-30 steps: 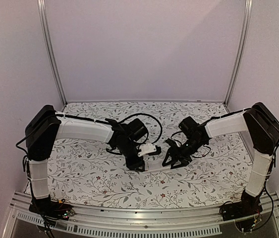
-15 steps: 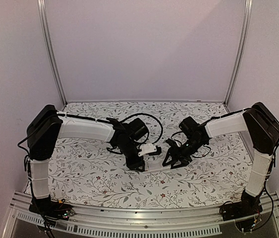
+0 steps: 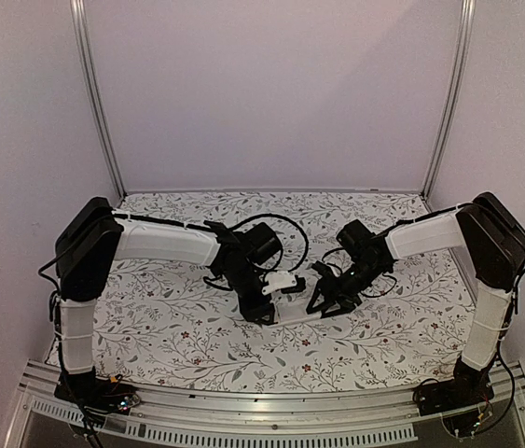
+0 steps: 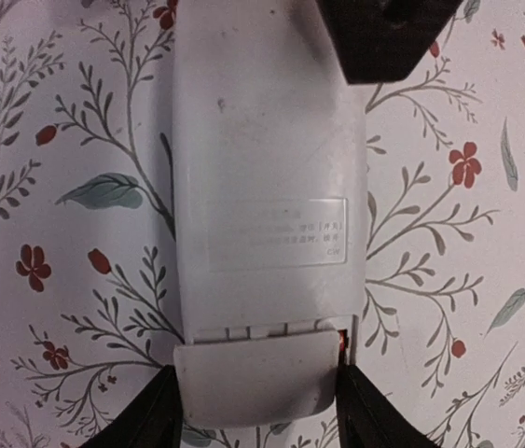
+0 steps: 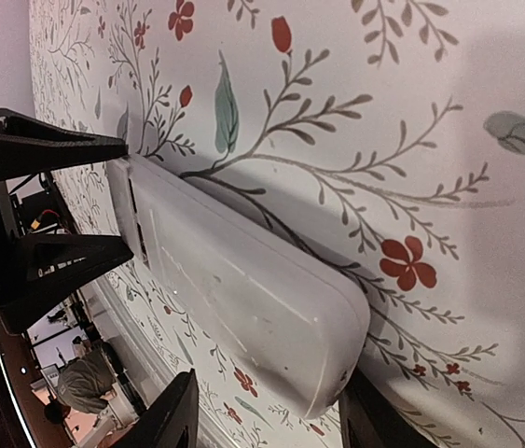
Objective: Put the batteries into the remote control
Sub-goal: Place the battery cover on the remote control without the battery cover.
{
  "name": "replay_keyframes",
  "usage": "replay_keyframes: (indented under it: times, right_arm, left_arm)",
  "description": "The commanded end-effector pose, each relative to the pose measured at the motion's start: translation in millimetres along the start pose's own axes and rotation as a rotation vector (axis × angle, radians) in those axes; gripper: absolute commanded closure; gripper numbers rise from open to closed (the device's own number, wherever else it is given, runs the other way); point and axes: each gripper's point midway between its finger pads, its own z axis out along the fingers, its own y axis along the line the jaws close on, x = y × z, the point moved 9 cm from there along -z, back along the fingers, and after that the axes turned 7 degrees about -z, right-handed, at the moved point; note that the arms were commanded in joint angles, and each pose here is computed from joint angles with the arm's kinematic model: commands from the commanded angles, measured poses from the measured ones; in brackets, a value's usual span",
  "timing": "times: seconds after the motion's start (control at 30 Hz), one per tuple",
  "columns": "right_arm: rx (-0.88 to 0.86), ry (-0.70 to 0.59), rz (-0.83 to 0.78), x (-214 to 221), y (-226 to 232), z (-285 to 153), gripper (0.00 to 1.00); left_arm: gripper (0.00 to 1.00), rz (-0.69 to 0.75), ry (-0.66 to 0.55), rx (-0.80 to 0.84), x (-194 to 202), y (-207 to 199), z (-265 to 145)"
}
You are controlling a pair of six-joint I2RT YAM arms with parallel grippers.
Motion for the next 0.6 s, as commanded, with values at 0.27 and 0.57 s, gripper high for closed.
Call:
replay_keyframes:
  times: [0.27,0.57]
  right_arm:
    - [0.011,0.028,0.019,7,-10,10,0.49]
    - [0.014,0.027,0.021,8,-10,9,0.50]
  left_arm:
    - [0.35,-0.005,-0.023,-0.015,-2,-2,-2]
    - [0.30,-0.015,-0.092,0.008,-3,-6,-27]
